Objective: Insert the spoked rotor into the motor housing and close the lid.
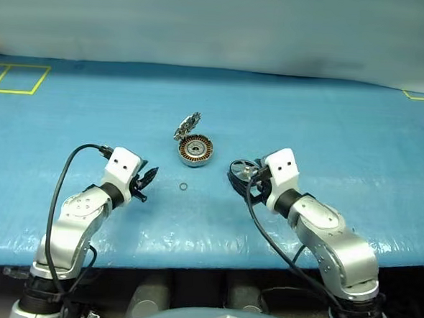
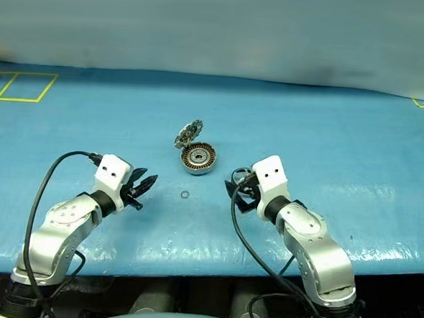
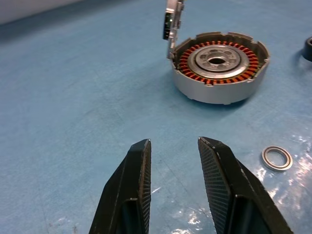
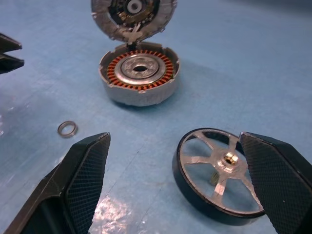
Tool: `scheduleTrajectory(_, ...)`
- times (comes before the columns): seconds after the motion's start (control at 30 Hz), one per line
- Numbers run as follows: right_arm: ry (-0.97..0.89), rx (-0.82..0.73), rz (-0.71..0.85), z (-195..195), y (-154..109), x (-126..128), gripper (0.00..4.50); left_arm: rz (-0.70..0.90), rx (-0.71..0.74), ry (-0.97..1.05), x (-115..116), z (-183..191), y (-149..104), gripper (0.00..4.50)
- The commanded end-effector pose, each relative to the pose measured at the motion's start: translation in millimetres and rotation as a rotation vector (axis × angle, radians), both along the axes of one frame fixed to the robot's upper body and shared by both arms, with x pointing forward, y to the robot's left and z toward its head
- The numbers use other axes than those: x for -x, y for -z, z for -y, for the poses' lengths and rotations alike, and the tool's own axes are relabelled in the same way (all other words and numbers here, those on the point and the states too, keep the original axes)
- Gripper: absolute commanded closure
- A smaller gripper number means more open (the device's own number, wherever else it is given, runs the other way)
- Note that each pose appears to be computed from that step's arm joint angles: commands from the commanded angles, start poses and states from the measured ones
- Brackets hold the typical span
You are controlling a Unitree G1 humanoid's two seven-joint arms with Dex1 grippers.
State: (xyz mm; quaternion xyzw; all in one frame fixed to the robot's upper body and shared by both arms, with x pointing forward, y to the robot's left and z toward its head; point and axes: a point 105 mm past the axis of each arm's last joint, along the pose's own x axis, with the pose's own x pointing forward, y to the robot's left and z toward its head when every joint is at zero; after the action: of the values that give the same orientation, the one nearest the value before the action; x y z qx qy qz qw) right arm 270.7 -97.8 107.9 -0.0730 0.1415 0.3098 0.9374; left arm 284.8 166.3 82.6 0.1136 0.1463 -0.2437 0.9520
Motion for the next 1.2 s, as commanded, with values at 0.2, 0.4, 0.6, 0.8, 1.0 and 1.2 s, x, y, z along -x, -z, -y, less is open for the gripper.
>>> scheduleTrajectory(0.2, -0.028, -0.026, -0.01, -12, 1, 9, 0.0, -0.039, -0.016, 0.13, 17, 19, 4, 2.87)
scheduleTrajectory(0.4, -0.006, -0.003, 0.011, -13, 2, 5, 0.0, -0.037, -0.022, 0.12, 16, 20, 6, 2.87)
scheduleTrajectory(0.6, -0.021, 0.015, 0.022, -16, 3, 6, 0.0, -0.037, -0.029, 0.114, 16, 21, 7, 2.87)
scheduleTrajectory(0.8, -0.031, 0.029, 0.019, -16, 4, 7, 0.0, -0.043, -0.035, 0.108, 16, 20, 8, 2.87)
scheduleTrajectory(1.0, -0.052, 0.048, 0.024, -18, 4, 6, 0.0, -0.045, -0.035, 0.098, 16, 20, 10, 2.87)
scheduleTrajectory(1.2, -0.272, 0.204, 0.079, -29, -8, 2, 0.0, -0.044, -0.031, 0.093, 16, 20, 11, 2.87)
